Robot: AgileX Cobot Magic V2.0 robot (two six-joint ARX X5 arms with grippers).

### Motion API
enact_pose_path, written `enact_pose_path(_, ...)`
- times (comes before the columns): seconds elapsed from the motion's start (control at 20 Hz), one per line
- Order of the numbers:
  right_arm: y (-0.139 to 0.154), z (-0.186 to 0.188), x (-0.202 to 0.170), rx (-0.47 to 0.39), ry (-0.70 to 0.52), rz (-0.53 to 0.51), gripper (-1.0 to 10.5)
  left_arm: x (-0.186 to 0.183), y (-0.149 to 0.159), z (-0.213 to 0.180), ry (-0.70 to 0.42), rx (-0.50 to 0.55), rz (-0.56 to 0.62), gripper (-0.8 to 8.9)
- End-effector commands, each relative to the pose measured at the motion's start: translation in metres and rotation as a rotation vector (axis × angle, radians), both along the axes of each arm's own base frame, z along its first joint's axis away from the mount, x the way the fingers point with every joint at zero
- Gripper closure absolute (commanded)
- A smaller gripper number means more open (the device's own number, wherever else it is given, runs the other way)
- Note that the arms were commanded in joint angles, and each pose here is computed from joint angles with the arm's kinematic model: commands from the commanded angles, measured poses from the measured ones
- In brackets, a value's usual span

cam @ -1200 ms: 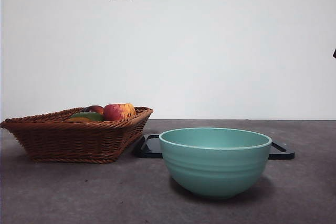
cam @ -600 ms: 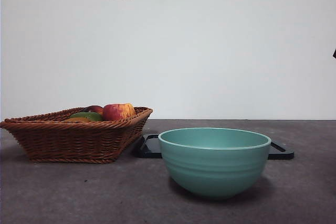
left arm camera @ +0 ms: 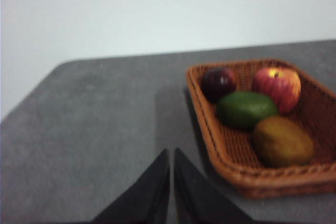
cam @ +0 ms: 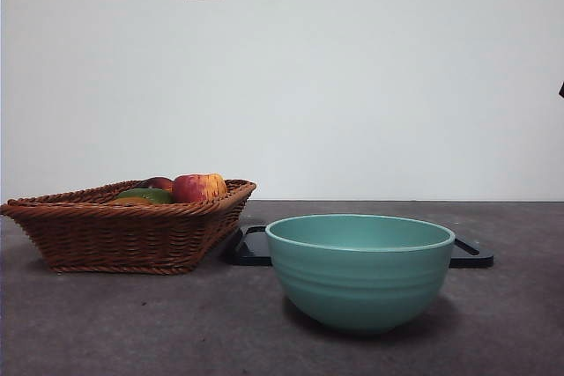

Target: Pick up the wifruite, put it on the bowl, pick up the plate, put it on desk

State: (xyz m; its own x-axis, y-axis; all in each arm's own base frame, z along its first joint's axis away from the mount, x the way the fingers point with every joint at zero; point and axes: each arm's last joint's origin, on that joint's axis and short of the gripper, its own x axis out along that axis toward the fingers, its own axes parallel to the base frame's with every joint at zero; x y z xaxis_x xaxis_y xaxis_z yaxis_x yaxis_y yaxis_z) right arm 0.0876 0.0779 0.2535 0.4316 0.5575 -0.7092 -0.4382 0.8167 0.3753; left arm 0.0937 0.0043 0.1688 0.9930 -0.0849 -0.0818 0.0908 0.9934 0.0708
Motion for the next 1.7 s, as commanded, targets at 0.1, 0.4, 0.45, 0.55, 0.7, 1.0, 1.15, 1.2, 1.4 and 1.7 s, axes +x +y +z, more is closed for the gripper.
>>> enact_pose_path(0.1, 0.002, 0.005, 0.0, 0.017, -0.014, 0.004, 9.4, 0.001, 0.0, -0.011, 0.041, -0.015, 0.003, 8.01)
enact_pose_path(0.4, 0.002, 0.005, 0.0, 0.018, -0.014, 0.004, 9.4, 0.002, 0.0, -0.019, 0.088, -0.029, 0.003, 8.01)
enact_pose_path(0.45, 0.002, 0.005, 0.0, 0.017, -0.014, 0.004, 9.4, 0.002, 0.0, -0.019, 0.088, -0.03, 0.003, 8.01)
enact_pose_path(0.55, 0.002, 0.005, 0.0, 0.018, -0.014, 0.004, 9.4, 0.002, 0.0, -0.019, 0.089, -0.03, 0.003, 8.01)
enact_pose_path(0.7, 0.002, 0.005, 0.0, 0.018, -0.014, 0.004, 9.4, 0.002, 0.0, -0.019, 0.088, -0.03, 0.003, 8.01)
enact_pose_path(1.0, 0.002, 0.005, 0.0, 0.018, -0.014, 0.004, 9.4, 0.002, 0.0, -0.019, 0.089, -0.03, 0.003, 8.01)
enact_pose_path(1.15, 0.002, 0.005, 0.0, 0.018, -0.014, 0.004, 9.4, 0.002, 0.0, -0.019, 0.089, -0.03, 0.003, 8.01)
enact_pose_path(1.2, 0.002, 0.005, 0.0, 0.018, -0.014, 0.004, 9.4, 0.002, 0.0, -0.019, 0.089, -0.03, 0.003, 8.01)
enact_pose_path(1.4, -0.001, 0.008, 0.001, -0.009, -0.09, -0.012, 9.4, 0.002, 0.0, -0.019, 0.089, -0.03, 0.003, 8.01)
enact_pose_path(1.7, -0.035, 0.031, 0.013, 0.047, -0.521, -0.308, 9.4, 0.002, 0.0, -0.019, 0.089, -0.03, 0.003, 8.01)
